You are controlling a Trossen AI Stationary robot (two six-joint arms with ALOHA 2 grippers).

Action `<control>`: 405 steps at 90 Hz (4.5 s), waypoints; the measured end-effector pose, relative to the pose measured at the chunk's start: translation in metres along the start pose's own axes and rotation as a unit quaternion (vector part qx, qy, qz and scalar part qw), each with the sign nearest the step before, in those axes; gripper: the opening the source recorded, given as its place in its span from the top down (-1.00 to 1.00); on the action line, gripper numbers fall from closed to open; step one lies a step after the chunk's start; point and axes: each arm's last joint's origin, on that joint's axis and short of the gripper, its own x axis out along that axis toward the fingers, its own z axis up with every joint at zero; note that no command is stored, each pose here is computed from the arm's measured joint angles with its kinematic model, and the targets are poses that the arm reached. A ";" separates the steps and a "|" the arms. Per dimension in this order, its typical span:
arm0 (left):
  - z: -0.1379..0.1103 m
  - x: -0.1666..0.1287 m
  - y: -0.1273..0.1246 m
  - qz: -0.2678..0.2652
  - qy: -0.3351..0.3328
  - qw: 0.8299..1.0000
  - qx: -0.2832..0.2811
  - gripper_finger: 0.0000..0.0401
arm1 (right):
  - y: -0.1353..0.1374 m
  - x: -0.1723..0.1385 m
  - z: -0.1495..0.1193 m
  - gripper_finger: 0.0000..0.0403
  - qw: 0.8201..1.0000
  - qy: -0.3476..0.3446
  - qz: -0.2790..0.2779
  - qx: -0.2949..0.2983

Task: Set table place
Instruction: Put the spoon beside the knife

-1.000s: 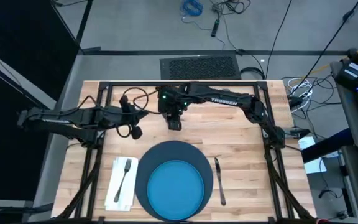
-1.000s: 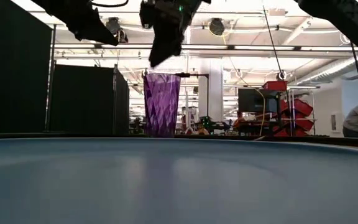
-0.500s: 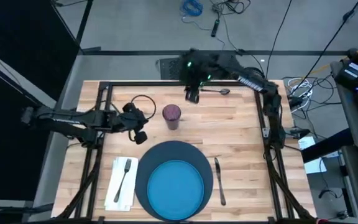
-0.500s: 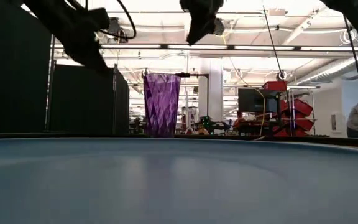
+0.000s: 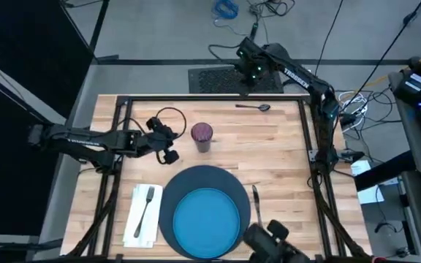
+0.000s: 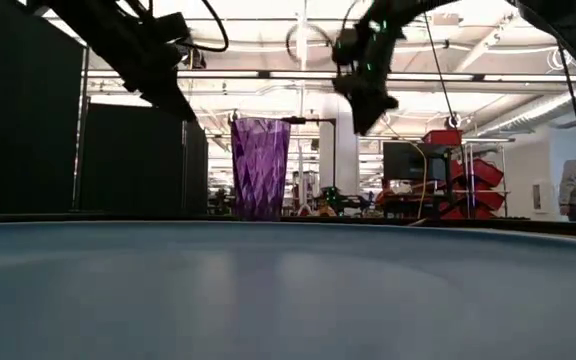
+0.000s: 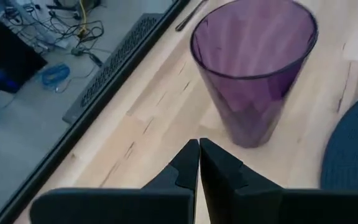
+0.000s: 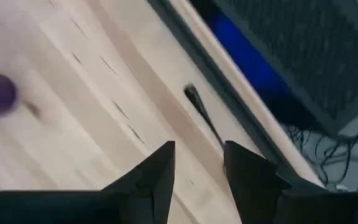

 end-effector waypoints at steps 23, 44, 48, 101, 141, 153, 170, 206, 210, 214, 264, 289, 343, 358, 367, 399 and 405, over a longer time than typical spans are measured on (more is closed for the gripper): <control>0.000 0.000 0.000 -0.001 0.000 1.000 0.008 1.00 | -0.007 0.069 -0.023 0.39 0.999 0.047 0.005 -0.021; 0.000 0.000 0.000 -0.002 0.000 1.000 0.008 1.00 | -0.023 0.092 -0.037 0.39 0.998 0.059 0.003 -0.006; 0.000 0.000 0.000 -0.002 -0.002 1.000 0.007 1.00 | -0.027 0.093 -0.038 0.39 0.998 0.058 0.001 -0.002; 0.052 -0.020 0.015 -0.088 -0.050 0.989 -0.105 1.00 | -0.051 0.121 -0.041 0.39 0.997 0.072 0.025 0.027; 0.090 -0.020 0.094 -0.119 0.024 0.933 -0.340 1.00 | -0.050 0.121 -0.044 0.39 0.995 0.092 0.033 -0.019; 0.084 0.004 0.105 -0.109 0.068 0.914 -0.384 1.00 | -0.055 0.121 -0.044 0.39 0.995 0.084 0.031 -0.033; 0.078 0.035 0.109 -0.111 0.110 0.912 -0.379 1.00 | -0.061 0.120 -0.045 0.39 0.995 0.081 0.029 -0.040; 0.089 0.053 0.099 -0.249 0.099 0.873 -0.408 1.00 | -0.072 0.120 -0.046 0.39 0.996 0.069 0.025 -0.046; 0.092 0.053 0.097 -0.256 0.089 0.874 -0.404 0.99 | -0.072 0.120 -0.046 0.39 0.996 0.068 0.024 -0.047; 0.093 0.053 0.096 -0.258 0.085 0.875 -0.401 0.96 | -0.072 0.120 -0.045 0.39 0.996 0.067 0.024 -0.047; 0.088 0.067 0.088 -0.224 0.123 0.858 -0.446 0.28 | -0.072 0.120 -0.045 0.39 0.996 0.068 0.025 -0.047; 0.087 0.066 0.088 -0.225 0.124 0.870 -0.422 0.28 | -0.072 0.120 -0.046 0.39 0.996 0.069 0.025 -0.047; 0.090 0.089 0.072 -0.170 0.280 0.890 -0.318 0.28 | -0.072 0.119 -0.046 0.39 0.996 0.071 0.026 -0.046; 0.092 0.096 0.070 -0.168 0.277 0.895 -0.308 0.28 | -0.071 0.119 -0.046 0.39 0.996 0.071 0.026 -0.049; 0.092 0.096 0.070 -0.167 0.276 0.895 -0.306 0.28 | -0.072 0.119 -0.046 0.39 0.996 0.069 0.026 -0.051; 0.085 0.119 0.057 -0.175 0.295 0.895 -0.284 0.28 | -0.071 0.119 -0.047 0.39 0.996 0.074 0.027 -0.050; 0.083 0.119 0.057 -0.176 0.304 0.895 -0.275 0.28 | -0.071 0.119 -0.047 0.39 0.996 0.076 0.029 -0.048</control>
